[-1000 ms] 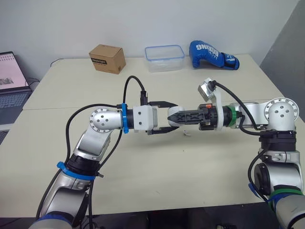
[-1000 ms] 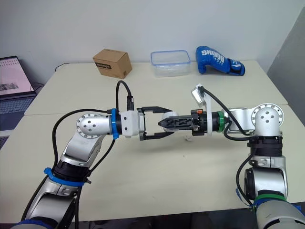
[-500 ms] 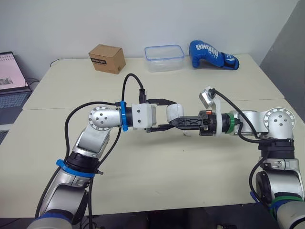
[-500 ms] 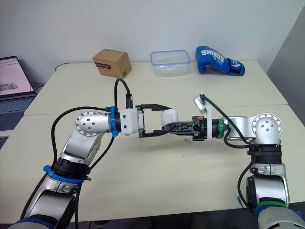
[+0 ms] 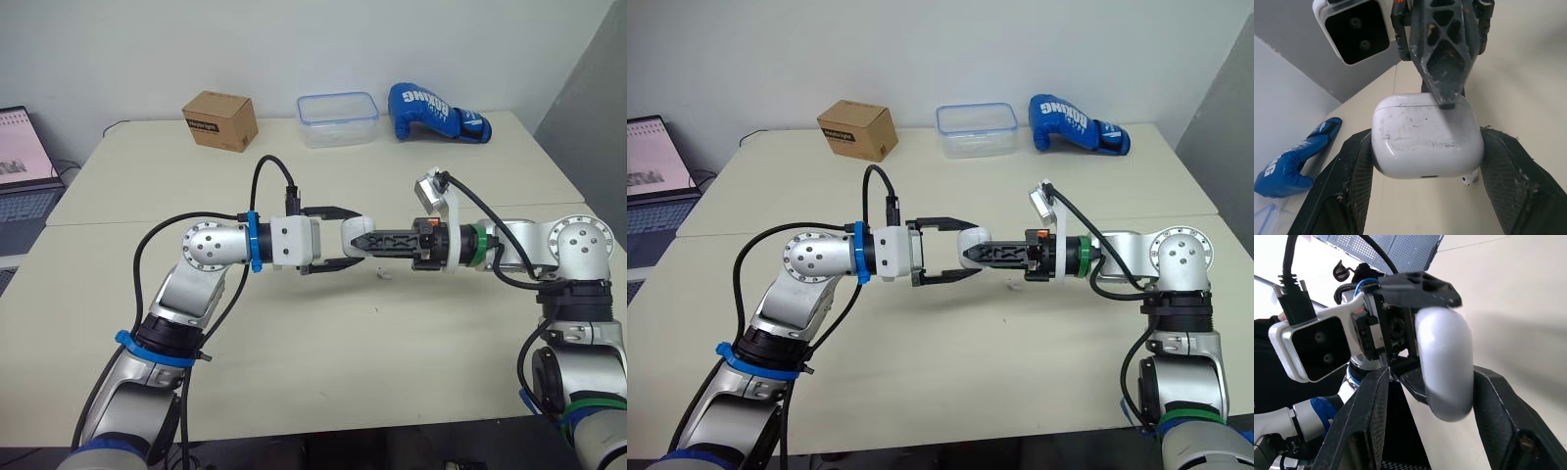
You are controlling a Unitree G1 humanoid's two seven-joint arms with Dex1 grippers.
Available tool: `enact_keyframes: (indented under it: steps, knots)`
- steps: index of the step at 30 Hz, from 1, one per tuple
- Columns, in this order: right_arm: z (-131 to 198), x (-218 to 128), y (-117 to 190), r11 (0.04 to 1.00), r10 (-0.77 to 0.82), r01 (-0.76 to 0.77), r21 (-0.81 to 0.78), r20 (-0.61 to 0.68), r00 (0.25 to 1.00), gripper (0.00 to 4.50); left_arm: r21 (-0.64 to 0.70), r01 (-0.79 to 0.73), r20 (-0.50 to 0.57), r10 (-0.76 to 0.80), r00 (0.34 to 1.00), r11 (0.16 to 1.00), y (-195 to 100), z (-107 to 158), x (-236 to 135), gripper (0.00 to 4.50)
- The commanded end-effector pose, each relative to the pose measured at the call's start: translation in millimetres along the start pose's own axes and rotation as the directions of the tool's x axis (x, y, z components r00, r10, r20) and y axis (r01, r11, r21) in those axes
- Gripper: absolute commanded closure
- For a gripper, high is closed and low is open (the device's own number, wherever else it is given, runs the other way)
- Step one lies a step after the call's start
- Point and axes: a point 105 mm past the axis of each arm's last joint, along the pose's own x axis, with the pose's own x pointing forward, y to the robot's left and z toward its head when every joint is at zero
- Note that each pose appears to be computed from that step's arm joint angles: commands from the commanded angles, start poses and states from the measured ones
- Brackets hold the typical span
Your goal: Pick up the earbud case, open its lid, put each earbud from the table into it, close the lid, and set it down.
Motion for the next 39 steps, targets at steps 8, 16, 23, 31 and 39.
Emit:
enact_keyframes:
  steps: [8,16,23,31,39]
  knots:
    - [9.6,3.6,23.9,0.997,0.065,-0.064,-0.052,0.012,0.998,1.96,0.035,-0.024,0.025,0.023,0.999,0.999,6.4,11.2,1.3,1.73]
    - [7.7,7.2,28.4,0.997,0.064,-0.063,-0.047,0.008,0.998,3.70,0.026,-0.026,0.024,0.026,0.999,0.999,7.8,11.3,3.3,1.73]
    - [3.6,8.6,29.2,0.997,0.063,-0.062,-0.034,0.008,0.998,3.70,-0.021,-0.013,0.002,0.013,1.000,1.000,6.5,8.0,3.3,1.73]
    - [5.1,8.3,26.4,0.998,0.036,-0.036,-0.053,0.016,0.999,3.70,-0.250,0.064,-0.012,-0.069,0.998,0.966,1.2,16.5,-9.1,0.04]
    - [5.7,-0.9,11.0,0.872,-0.197,0.118,-0.476,-0.121,0.973,3.70,-0.571,0.090,-0.189,-0.238,0.953,0.816,7.9,3.0,-54.5,0.04]
